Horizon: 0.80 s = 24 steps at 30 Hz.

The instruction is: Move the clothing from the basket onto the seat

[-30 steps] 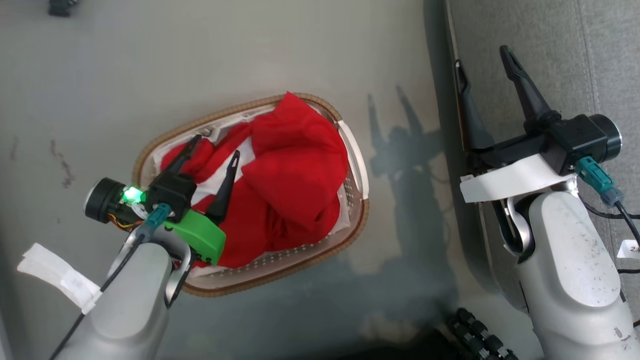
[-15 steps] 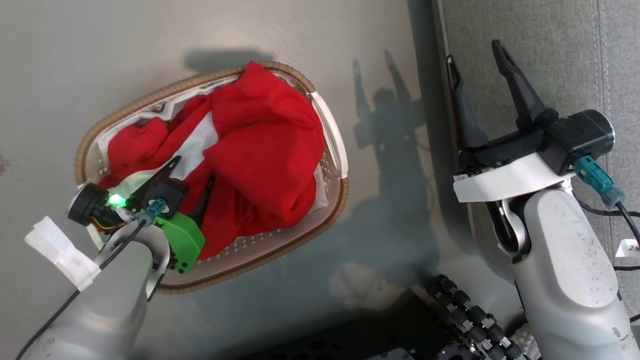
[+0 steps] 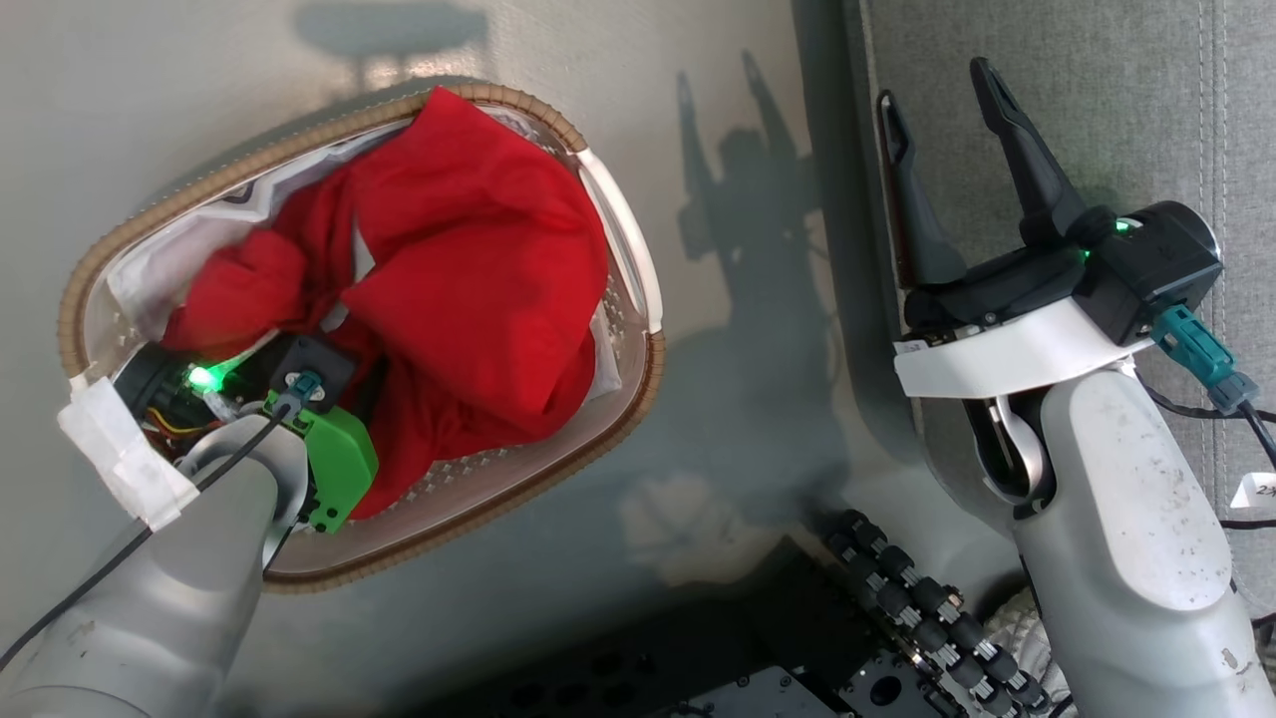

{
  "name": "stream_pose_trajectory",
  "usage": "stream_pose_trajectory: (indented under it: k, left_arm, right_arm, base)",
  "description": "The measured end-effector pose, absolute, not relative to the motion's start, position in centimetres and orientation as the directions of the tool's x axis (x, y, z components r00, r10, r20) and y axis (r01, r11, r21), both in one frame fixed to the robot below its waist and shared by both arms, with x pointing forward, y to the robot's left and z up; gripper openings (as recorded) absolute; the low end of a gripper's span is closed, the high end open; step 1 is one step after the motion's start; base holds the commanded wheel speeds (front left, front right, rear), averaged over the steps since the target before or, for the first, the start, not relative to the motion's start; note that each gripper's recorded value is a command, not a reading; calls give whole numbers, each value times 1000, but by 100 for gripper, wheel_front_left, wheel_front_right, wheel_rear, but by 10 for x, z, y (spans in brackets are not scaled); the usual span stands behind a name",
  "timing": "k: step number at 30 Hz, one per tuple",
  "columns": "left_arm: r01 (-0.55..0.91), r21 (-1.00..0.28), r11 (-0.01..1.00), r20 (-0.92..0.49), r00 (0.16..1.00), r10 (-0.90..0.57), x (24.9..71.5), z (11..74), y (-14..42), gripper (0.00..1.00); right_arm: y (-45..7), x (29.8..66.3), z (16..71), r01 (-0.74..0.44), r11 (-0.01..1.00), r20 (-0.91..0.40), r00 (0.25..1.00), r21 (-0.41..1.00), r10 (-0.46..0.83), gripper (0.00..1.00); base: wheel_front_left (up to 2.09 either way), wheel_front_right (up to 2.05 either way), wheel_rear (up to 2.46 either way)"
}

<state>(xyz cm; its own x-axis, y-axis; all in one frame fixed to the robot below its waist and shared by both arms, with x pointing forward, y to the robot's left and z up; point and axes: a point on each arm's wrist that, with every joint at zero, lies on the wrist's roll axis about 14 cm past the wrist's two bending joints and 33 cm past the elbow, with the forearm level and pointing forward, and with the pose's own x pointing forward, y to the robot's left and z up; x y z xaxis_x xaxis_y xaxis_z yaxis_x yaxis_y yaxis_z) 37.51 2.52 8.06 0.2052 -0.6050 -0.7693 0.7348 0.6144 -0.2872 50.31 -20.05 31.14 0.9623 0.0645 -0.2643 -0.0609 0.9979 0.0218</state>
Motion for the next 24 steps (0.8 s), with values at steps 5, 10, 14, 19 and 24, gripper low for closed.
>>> stream_pose_trajectory:
  k: [5, 10, 14, 19, 24]
  left_arm:
    - [733, -300, 610, -790, 168, -589, 372, 71, 25, 85]
    - [729, -315, 608, -788, 157, -596, 371, 74, 20, 0]
    - [715, -315, 625, -781, 179, -598, 376, 85, 19, 0]
    - [689, -326, 647, -768, 206, -606, 376, 105, 15, 0]
    - [659, -336, 673, -743, 254, -619, 376, 135, 11, 0]
  right_arm:
    - [-199, 504, 310, -66, 997, -265, 962, 27, 70, 100]
    - [-199, 506, 316, -65, 997, -253, 965, 34, 71, 100]
    - [-200, 507, 327, -62, 997, -233, 970, 37, 69, 100]
    - [-201, 507, 348, -57, 998, -198, 978, 34, 62, 100]
    - [-202, 501, 372, -53, 998, -165, 985, 25, 56, 100]
  base:
    - [0, 0, 0]
    - [0, 0, 0]
    - [0, 0, 0]
    - [0, 0, 0]
    - [0, 0, 0]
